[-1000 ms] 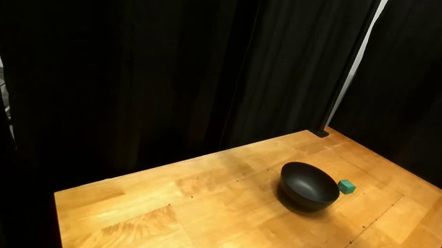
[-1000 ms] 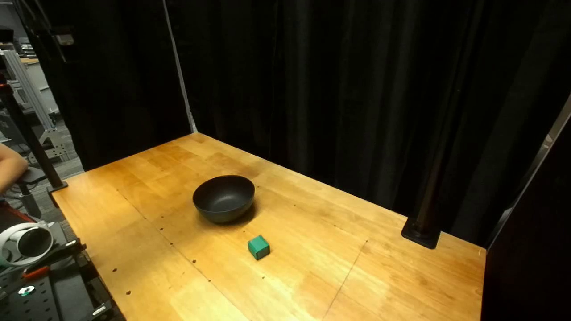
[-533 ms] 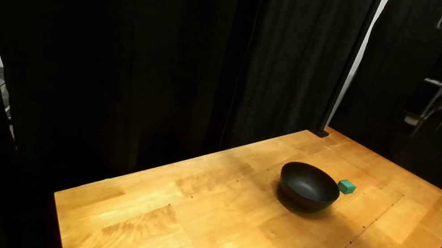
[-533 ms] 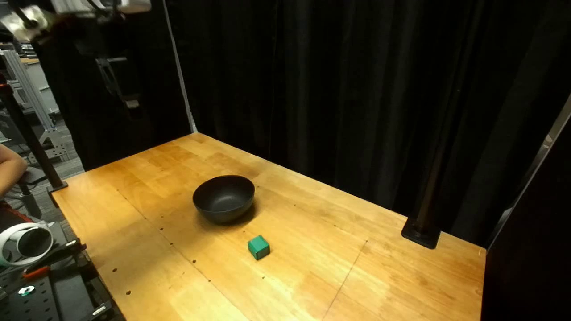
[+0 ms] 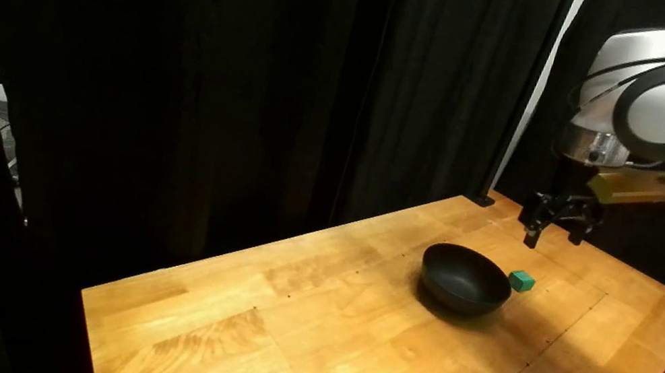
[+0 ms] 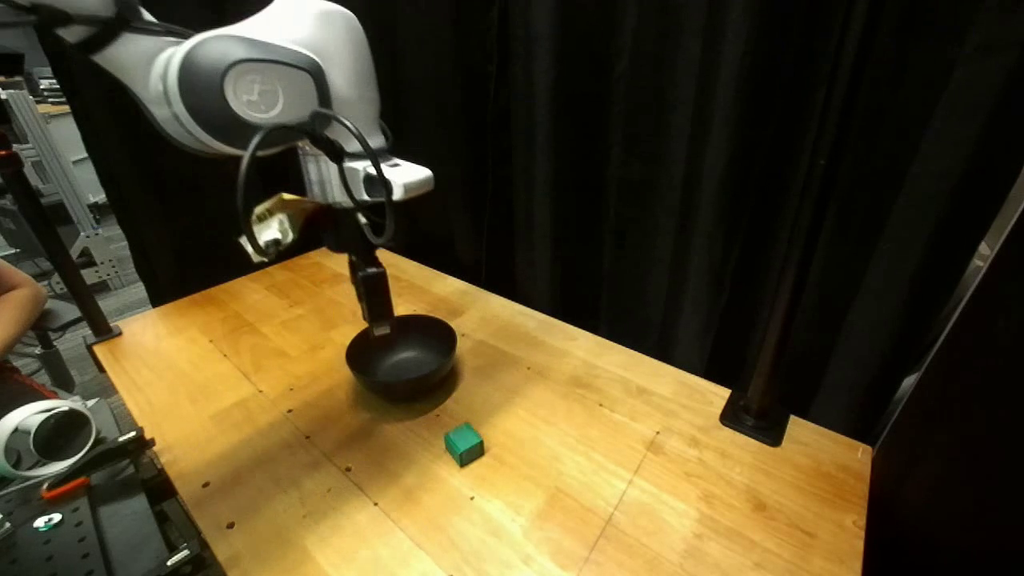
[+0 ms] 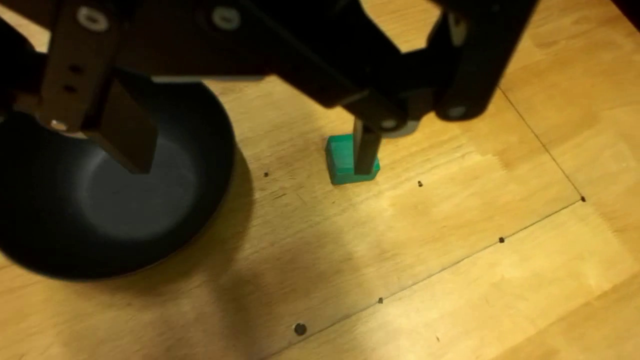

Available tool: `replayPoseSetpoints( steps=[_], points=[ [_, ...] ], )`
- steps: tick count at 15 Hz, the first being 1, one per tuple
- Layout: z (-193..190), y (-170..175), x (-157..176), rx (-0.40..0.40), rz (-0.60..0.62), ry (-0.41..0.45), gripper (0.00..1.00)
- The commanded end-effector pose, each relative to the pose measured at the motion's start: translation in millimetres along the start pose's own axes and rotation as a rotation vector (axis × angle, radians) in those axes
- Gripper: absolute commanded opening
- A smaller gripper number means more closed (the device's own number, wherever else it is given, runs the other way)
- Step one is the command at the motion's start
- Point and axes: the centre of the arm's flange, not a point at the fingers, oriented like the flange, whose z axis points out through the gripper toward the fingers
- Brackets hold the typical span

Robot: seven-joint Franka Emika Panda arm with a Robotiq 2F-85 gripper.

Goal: Put the green cube in the black bowl

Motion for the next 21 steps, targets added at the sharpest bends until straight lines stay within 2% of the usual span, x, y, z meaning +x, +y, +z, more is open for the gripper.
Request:
replayPoseSetpoints(
  steps=[1, 4, 9, 11, 12, 13, 16, 19, 20, 21],
  points=[
    [53, 19, 62, 0.011, 0.137, -0.006, 1.00],
    [93, 37, 85, 0.008, 0.218, -0.006, 1.00],
    [136, 53, 103, 0.019, 0.300, -0.104, 1.00],
    [148, 56, 105, 0.025, 0.332, -0.116, 1.00],
    [152, 56, 106, 0.028, 0.342, -0.112, 0.92],
    [154, 57, 108, 0.027, 0.351, -0.111, 0.73],
    [160, 61, 111, 0.025, 0.367, -0.107, 0.49],
    [148, 64, 109, 0.027, 0.386, -0.152, 0.27],
    [139, 63, 108, 0.027, 0.391, -0.173, 0.20],
    [120, 61, 105, 0.035, 0.387, -0.196, 0.20]
  ],
)
